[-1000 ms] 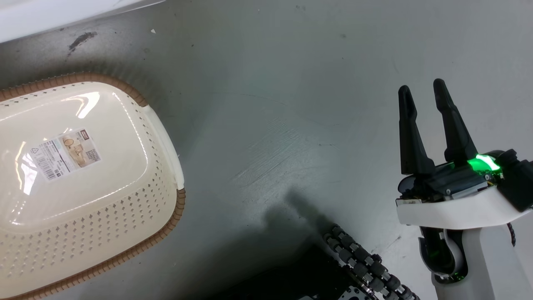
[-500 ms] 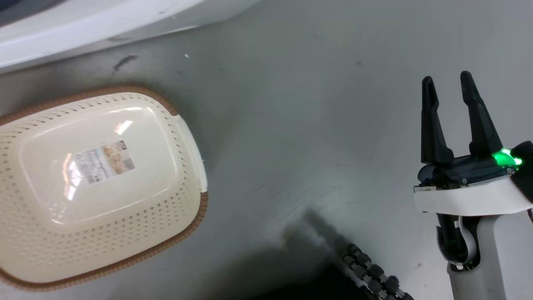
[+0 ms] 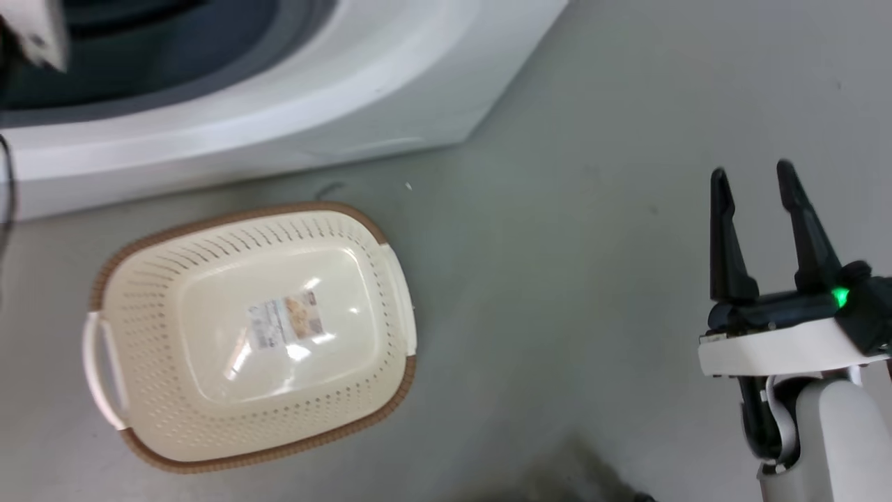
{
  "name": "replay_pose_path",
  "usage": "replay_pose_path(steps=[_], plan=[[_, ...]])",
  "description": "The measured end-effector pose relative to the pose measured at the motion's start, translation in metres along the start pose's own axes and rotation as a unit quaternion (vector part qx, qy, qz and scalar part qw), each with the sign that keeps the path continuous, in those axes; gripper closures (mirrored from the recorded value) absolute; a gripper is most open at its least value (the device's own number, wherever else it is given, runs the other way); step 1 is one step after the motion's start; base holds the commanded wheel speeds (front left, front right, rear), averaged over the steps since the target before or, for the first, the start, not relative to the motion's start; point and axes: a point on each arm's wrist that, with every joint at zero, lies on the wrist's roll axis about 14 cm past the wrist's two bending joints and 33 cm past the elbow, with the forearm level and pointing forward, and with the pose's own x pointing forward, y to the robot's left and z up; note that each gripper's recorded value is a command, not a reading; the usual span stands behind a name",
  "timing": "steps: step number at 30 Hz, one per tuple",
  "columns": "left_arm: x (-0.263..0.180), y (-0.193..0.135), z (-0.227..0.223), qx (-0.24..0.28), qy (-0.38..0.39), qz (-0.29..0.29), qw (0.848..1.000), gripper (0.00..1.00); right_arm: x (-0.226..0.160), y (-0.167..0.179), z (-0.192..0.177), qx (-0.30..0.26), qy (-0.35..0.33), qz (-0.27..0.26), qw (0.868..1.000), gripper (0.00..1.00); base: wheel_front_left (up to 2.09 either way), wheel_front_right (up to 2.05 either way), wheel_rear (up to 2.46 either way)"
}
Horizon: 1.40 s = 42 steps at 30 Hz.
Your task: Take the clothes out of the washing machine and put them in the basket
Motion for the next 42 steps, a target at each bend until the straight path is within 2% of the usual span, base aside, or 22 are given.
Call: replay_pose_path(steps=[12,17,27,34,37,42], plan=[[-0.102,0.003,0.063,-0.005,-0.113,0.032,0.993,1.0,-0.028,0.027,0.043,0.003,-0.048,0.037,0.998,0.0,0.0,0.0,0.0],[-0.153,0.002,0.113,-0.005,-0.197,0.05,0.979,1.0,-0.041,0.036,0.06,0.009,-0.07,0.05,0.996,0.0,0.0,0.0,0.0],[-0.251,-0.016,0.154,0.006,-0.301,0.069,0.951,1.0,-0.059,0.052,0.083,0.009,-0.1,0.075,0.992,0.0,0.0,0.0,0.0],[-0.297,-0.031,0.154,0.006,-0.327,0.067,0.943,1.0,-0.065,0.059,0.089,0.01,-0.109,0.085,0.99,0.0,0.0,0.0,0.0],[-0.308,-0.037,0.144,0.001,-0.316,0.063,0.947,1.0,-0.066,0.063,0.09,0.009,-0.11,0.091,0.99,0.0,0.0,0.0,0.0],[-0.304,-0.052,0.106,-0.019,-0.264,0.046,0.963,1.0,-0.063,0.066,0.086,0.007,-0.104,0.095,0.99,0.0,0.0,0.0,0.0]])
